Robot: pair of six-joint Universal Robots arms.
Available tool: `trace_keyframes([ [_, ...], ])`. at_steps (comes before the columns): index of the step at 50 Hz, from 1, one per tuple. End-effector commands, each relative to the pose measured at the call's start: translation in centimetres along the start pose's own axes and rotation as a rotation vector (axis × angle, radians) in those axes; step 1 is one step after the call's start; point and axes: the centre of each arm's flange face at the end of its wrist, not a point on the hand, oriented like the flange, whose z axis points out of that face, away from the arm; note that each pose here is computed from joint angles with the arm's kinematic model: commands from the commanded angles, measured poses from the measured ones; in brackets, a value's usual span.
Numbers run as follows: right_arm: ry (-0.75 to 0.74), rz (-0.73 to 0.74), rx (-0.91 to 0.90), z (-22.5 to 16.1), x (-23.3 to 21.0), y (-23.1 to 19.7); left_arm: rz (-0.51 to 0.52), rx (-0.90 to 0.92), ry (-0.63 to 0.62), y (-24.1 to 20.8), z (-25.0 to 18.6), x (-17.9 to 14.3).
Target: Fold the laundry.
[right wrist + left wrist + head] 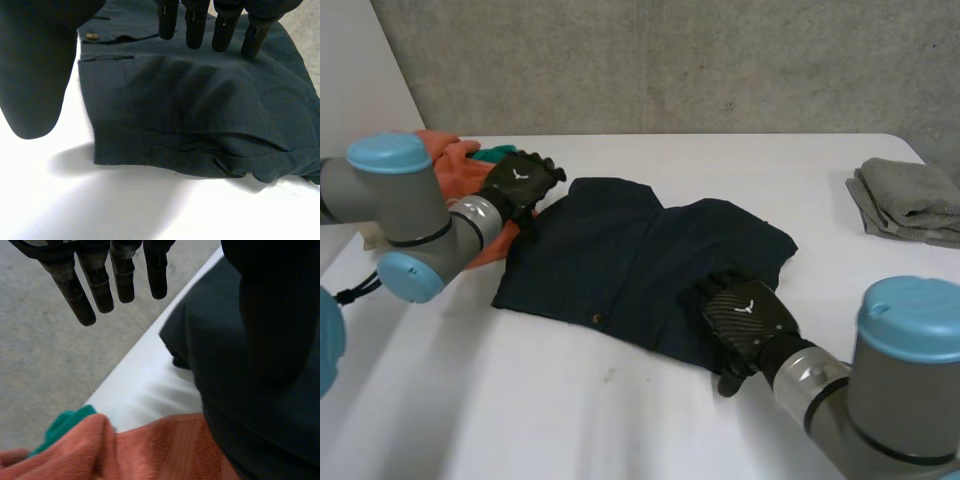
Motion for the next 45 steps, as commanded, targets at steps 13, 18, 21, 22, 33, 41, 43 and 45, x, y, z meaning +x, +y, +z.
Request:
trace_keyframes([
  [13,0.088,-0.12,0.025,4.2,-0.3,1.8,-0.033,-0.046,0.096,2.7,1.6,2.4],
  [18,0.152,-0.13,0.078,4.4,0.5,0.9,-0.028,-0.027,0.01,-0.6,0.8,1.4],
  [21,0.205,-0.137,0.162,3.8,1.7,-2.0,-0.046,-0.004,-0.044,-3.4,-0.5,0.7],
  [22,0.221,-0.136,0.187,3.7,2.2,-2.8,-0.07,0.008,-0.065,-5.0,-1.5,0.6],
  [33,0.513,-0.194,0.256,6.8,15.2,-8.1,-0.228,0.02,-0.067,-10.8,-9.9,4.0],
  [41,0.495,-0.226,0.399,11.7,17.8,-9.6,-0.365,0.004,0.041,-11.3,-13.9,12.1],
  [43,0.474,-0.234,0.417,12.9,17.8,-8.8,-0.389,0.013,0.061,-11.3,-14.1,14.7],
  [45,0.439,-0.244,0.43,14.7,17.3,-6.9,-0.392,0.019,0.082,-11.1,-14.0,16.7],
])
